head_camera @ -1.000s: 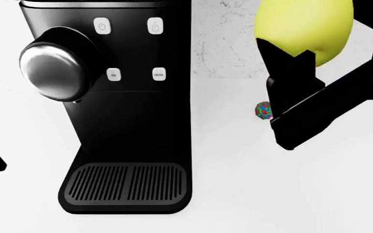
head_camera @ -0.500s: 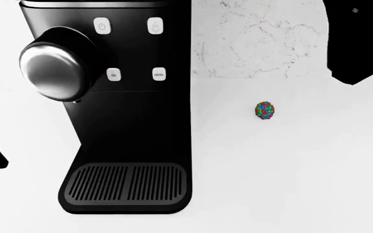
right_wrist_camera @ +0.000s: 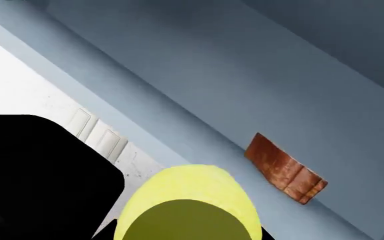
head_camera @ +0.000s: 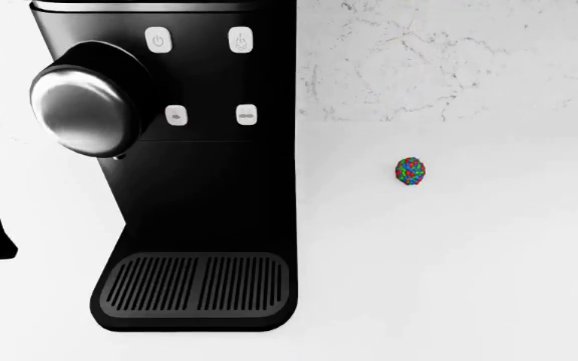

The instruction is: Pick the pear from the counter and place it in the cabinet.

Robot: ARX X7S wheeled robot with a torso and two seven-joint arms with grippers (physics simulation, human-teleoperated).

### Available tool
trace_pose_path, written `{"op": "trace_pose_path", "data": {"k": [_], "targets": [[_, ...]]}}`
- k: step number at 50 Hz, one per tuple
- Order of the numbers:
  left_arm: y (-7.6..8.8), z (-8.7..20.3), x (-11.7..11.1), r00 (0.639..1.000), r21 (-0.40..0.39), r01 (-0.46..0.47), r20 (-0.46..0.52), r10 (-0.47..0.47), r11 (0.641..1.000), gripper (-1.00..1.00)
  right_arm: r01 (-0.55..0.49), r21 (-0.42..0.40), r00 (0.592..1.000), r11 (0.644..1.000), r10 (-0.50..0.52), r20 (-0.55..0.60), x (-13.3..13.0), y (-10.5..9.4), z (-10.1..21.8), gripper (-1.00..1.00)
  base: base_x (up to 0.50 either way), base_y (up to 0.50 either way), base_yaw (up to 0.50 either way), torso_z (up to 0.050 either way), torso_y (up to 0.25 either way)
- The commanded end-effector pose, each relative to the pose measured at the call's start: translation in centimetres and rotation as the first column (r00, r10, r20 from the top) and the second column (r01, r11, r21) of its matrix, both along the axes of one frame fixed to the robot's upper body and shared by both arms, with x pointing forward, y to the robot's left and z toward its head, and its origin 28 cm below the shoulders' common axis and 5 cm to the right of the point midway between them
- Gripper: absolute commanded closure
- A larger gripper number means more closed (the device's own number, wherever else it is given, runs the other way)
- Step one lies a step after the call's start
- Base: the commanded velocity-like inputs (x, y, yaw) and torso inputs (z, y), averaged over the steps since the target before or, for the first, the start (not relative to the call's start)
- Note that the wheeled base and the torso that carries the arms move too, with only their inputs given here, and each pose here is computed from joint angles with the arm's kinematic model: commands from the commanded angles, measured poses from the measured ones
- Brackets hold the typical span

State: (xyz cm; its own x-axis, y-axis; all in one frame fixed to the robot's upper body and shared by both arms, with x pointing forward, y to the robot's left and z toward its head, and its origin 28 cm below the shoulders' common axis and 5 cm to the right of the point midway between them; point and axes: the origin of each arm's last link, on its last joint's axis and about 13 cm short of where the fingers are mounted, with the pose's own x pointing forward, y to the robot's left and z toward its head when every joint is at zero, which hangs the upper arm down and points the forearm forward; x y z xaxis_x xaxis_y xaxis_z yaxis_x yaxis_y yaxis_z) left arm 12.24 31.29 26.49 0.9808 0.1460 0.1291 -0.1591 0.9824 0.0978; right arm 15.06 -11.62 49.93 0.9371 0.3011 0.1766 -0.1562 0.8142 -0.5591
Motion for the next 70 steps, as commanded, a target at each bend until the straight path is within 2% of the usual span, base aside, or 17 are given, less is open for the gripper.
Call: {"op": "trace_pose_path", "data": {"k": [1, 24, 36, 47, 54, 70], "targets": [[-0.1, 0.1, 0.1, 1.000, 0.002, 0.002, 0.001, -0.002, 1.000, -1.00, 0.030, 0.002, 0.999, 1.000, -0.030, 0.012, 2.0, -0.3, 2.7, 1.00, 0.00, 0.00, 0.00, 0.000, 0.000], [-0.2, 0.0, 0.4, 1.000, 0.005, 0.004, -0.004, -0.004, 1.000, -1.00, 0.093, 0.062, 0.996, 0.994, -0.093, 0.000, 4.5, -0.4, 6.7, 1.00, 0.00, 0.00, 0.00, 0.000, 0.000], [-0.3, 0.1, 0.6, 1.000, 0.013, 0.005, -0.006, -0.005, 1.000, -1.00, 0.179, 0.123, 0.984, 0.976, -0.176, -0.039, 5.4, -1.0, 8.2, 1.00, 0.00, 0.00, 0.00, 0.000, 0.000], [-0.4, 0.0, 0.8, 1.000, 0.017, 0.004, -0.009, -0.004, 1.000, -1.00, 0.213, 0.149, 0.977, 0.966, -0.210, -0.035, 6.2, -1.3, 9.6, 1.00, 0.00, 0.00, 0.00, 0.000, 0.000], [-0.4, -0.1, 1.1, 1.000, 0.017, 0.008, -0.011, -0.008, 1.000, -1.00, 0.229, 0.159, 0.973, 0.960, -0.227, -0.031, 6.6, -1.6, 9.7, 1.00, 0.00, 0.00, 0.00, 0.000, 0.000], [-0.3, -0.5, 1.3, 1.000, 0.019, 0.006, -0.017, -0.006, 1.000, -1.00, 0.273, 0.161, 0.958, 0.949, -0.253, -0.132, 9.3, -1.8, 8.7, 1.00, 0.00, 0.00, 0.00, 0.000, 0.000]]}}
